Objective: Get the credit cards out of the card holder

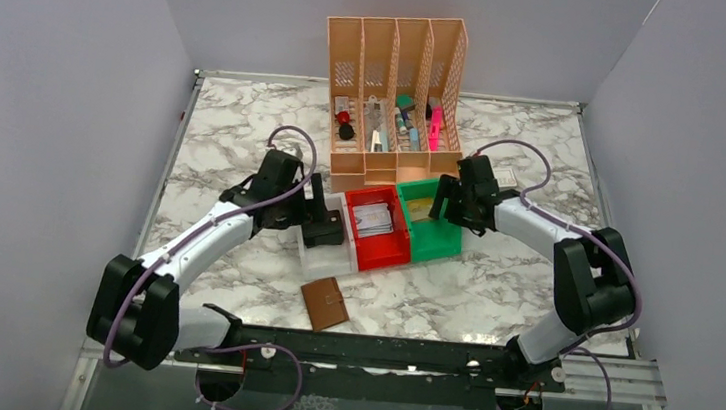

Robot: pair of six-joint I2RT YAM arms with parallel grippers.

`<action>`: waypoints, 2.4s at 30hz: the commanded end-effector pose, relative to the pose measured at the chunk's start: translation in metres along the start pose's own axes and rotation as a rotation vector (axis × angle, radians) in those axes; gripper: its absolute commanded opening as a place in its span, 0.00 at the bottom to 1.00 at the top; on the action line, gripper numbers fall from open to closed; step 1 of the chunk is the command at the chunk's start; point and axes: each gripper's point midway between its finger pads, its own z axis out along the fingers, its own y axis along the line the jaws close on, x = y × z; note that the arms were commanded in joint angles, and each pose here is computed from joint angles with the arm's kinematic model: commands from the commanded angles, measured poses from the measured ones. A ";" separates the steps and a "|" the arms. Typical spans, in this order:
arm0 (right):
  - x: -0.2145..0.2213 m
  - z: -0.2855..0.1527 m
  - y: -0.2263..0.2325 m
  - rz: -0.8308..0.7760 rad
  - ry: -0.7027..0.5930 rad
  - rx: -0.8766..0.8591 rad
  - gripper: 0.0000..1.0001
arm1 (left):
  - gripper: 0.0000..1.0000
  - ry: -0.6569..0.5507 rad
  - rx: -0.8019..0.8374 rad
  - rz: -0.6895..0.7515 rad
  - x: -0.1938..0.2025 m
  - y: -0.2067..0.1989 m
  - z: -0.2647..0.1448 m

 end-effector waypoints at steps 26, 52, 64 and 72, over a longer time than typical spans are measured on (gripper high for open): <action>-0.032 -0.003 0.059 0.008 0.032 -0.277 0.87 | 0.91 -0.031 0.128 0.080 -0.052 -0.046 0.053; 0.073 -0.145 0.113 -0.247 -0.011 -0.689 0.89 | 0.99 -0.320 -0.118 -0.142 -0.028 0.037 -0.048; 0.188 -0.155 0.180 -0.315 0.185 -0.820 0.77 | 0.99 -0.280 -0.046 -0.201 -0.006 0.032 -0.054; 0.233 -0.134 0.196 -0.287 0.304 -0.826 0.73 | 0.99 -0.180 0.033 -0.277 0.033 0.029 -0.045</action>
